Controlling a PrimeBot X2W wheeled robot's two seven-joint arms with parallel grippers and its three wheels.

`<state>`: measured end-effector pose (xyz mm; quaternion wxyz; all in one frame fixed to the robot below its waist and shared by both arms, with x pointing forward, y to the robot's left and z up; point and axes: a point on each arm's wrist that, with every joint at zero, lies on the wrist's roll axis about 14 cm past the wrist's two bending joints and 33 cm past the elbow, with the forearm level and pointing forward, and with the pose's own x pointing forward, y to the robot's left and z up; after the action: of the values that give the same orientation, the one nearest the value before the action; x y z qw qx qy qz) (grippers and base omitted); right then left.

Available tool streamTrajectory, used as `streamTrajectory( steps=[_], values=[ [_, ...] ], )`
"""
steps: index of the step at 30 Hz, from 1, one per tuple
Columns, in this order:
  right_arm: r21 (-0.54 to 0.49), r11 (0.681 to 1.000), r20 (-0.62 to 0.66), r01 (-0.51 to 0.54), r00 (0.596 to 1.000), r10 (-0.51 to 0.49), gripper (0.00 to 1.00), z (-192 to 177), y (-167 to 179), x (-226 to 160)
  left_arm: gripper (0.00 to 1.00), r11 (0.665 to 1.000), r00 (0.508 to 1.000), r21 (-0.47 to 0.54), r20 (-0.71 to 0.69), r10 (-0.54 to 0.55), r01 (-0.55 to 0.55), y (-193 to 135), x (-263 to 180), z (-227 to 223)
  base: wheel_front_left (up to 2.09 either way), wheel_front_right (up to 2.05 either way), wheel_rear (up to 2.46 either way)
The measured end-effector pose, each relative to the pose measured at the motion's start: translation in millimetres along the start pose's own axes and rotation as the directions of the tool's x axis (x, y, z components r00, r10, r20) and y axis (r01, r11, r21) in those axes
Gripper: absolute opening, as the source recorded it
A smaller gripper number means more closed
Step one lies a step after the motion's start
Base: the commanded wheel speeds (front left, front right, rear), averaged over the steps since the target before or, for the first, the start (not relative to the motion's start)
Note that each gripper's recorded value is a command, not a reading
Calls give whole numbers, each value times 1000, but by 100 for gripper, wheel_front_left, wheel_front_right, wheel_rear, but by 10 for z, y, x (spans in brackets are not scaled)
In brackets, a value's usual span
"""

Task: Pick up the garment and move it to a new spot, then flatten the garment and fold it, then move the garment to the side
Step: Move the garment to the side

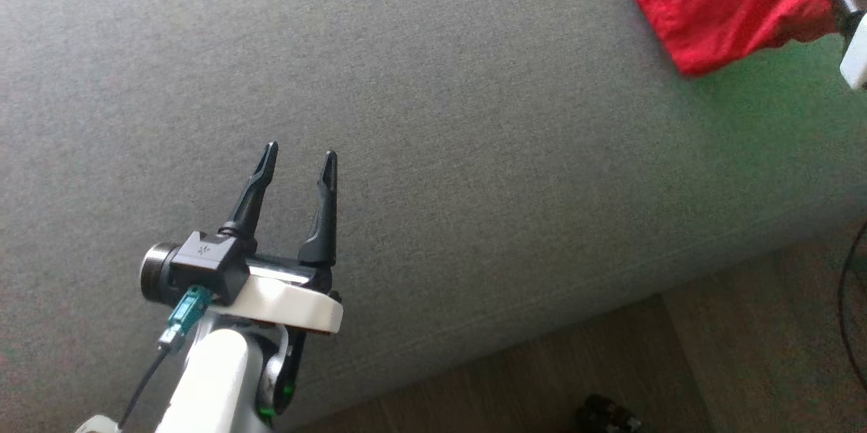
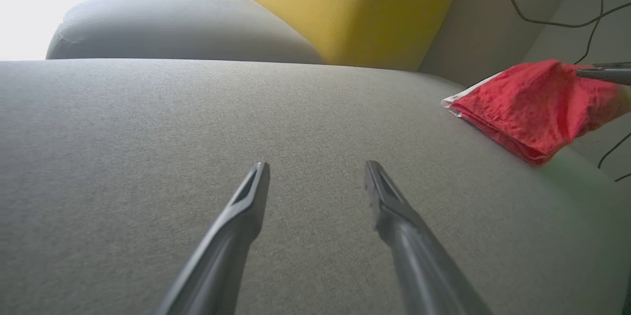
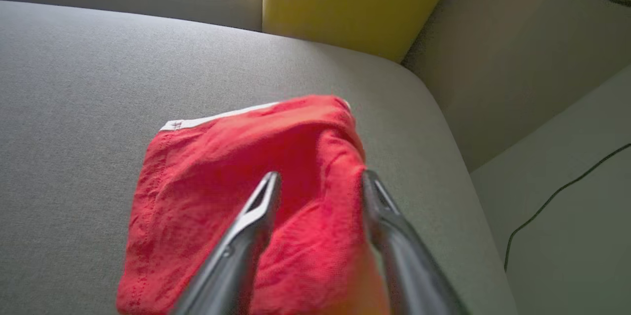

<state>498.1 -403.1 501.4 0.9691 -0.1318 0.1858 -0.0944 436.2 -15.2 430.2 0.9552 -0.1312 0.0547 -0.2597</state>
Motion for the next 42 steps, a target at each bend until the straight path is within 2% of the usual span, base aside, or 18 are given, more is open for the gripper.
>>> streamTrajectory(
  steps=[4, 7, 11, 17, 25, 29, 36, 42],
  values=[
    [-16, 1000, 63, -5, 998, 6, 100, 146, 25, -5, 100, 1000, 1000, 11, 13, 8, -8, 15, -25, 65, 0, 0, 0],
    [13, 1000, 137, -15, 991, 13, 100, 322, 87, -21, 100, 1000, 999, 23, 30, 14, -15, 20, -51, 146, 0, 0, 0],
    [60, 992, 240, -111, 966, 93, 100, 521, 504, -81, 100, 999, 997, 30, 61, 43, -45, 43, -114, 289, 0, 0, 0],
    [165, 953, 293, -255, 935, 199, 100, 380, 1180, -324, 100, 994, 990, 25, 90, 104, -107, 85, -317, 448, 0, 0, 0],
    [266, 889, 416, -373, 876, 243, 100, 526, 1800, -720, 100, 973, 964, 20, 140, 226, -231, 234, -670, 668, 0, 0, 0],
    [294, 880, 439, -372, 871, 221, 100, 460, 1855, -919, 100, 961, 951, 12, 143, 273, -277, 278, -857, 686, 0, 0, 0],
    [289, 902, 496, -320, 856, 144, 100, 348, 1763, -1379, 100, 929, 915, -15, 168, 367, -370, 358, -1251, 755, 0, 0, 0],
    [286, 908, 510, -307, 851, 127, 100, 242, 1798, -1652, 100, 902, 881, 7, 219, 420, -431, 462, -1443, 895, 0, 0, 0]
  ],
)
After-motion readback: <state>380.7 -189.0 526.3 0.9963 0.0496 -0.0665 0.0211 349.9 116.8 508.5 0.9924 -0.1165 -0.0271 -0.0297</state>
